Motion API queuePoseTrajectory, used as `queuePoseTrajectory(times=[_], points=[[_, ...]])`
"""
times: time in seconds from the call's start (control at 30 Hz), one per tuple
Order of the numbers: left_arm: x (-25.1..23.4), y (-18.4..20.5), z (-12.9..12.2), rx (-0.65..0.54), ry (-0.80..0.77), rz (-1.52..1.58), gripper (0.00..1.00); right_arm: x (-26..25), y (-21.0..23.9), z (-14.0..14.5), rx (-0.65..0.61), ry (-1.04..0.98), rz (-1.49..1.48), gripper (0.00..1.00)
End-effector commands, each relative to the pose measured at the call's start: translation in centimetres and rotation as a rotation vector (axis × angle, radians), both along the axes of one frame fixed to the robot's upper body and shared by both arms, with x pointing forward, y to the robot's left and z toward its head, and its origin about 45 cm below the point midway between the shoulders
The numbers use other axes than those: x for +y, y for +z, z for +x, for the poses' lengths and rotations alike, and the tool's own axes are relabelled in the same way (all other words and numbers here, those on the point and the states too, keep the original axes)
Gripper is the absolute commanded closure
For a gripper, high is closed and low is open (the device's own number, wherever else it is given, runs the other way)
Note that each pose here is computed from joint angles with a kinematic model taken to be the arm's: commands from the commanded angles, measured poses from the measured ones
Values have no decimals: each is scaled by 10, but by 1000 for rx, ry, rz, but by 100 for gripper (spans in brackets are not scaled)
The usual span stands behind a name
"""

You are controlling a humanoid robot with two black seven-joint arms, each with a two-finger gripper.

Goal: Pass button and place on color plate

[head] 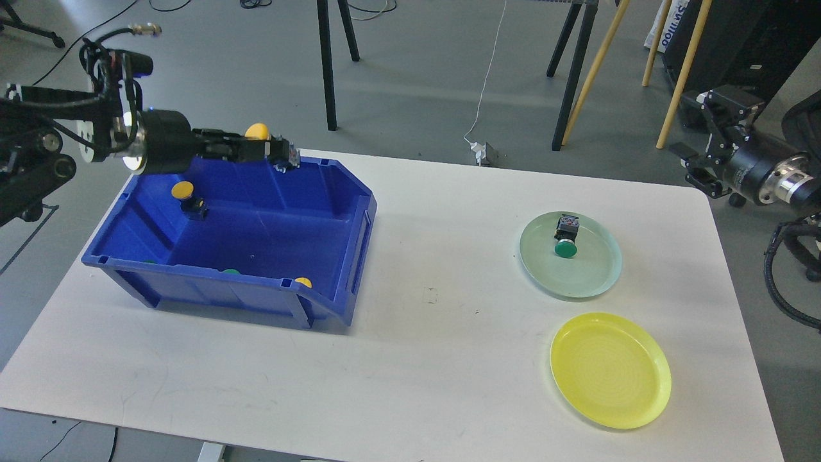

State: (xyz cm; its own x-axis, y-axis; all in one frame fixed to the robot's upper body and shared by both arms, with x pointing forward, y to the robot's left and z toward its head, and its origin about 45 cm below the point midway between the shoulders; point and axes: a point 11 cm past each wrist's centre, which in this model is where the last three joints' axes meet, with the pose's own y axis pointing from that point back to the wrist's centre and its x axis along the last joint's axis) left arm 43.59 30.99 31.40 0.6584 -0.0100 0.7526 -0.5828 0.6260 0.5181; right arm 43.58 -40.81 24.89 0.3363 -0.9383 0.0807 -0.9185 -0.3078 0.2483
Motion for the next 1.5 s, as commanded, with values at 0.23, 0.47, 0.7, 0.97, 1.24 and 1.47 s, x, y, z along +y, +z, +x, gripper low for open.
queuePoseTrajectory(times=[0.23,0.47,0.7,0.97,1.24,1.47], points=[[-123,102,40,-73,-95,-565,75,60,48,22,-145,79,137,13],[-195,80,70,9,-41,-668,75,88,77,21,-216,136,196,13],[-234,55,69,72,-30,-685,75,113,95,26,-258,172,223,13],[-246,63,67,108,-33,-785,75,149,99,32,-271,222,271,13],[-243,67,70,106,-14,-806,75,185,107,37,-288,264,316,13],[-241,68,72,107,-4,-821,75,196,110,39,-291,271,339,13]])
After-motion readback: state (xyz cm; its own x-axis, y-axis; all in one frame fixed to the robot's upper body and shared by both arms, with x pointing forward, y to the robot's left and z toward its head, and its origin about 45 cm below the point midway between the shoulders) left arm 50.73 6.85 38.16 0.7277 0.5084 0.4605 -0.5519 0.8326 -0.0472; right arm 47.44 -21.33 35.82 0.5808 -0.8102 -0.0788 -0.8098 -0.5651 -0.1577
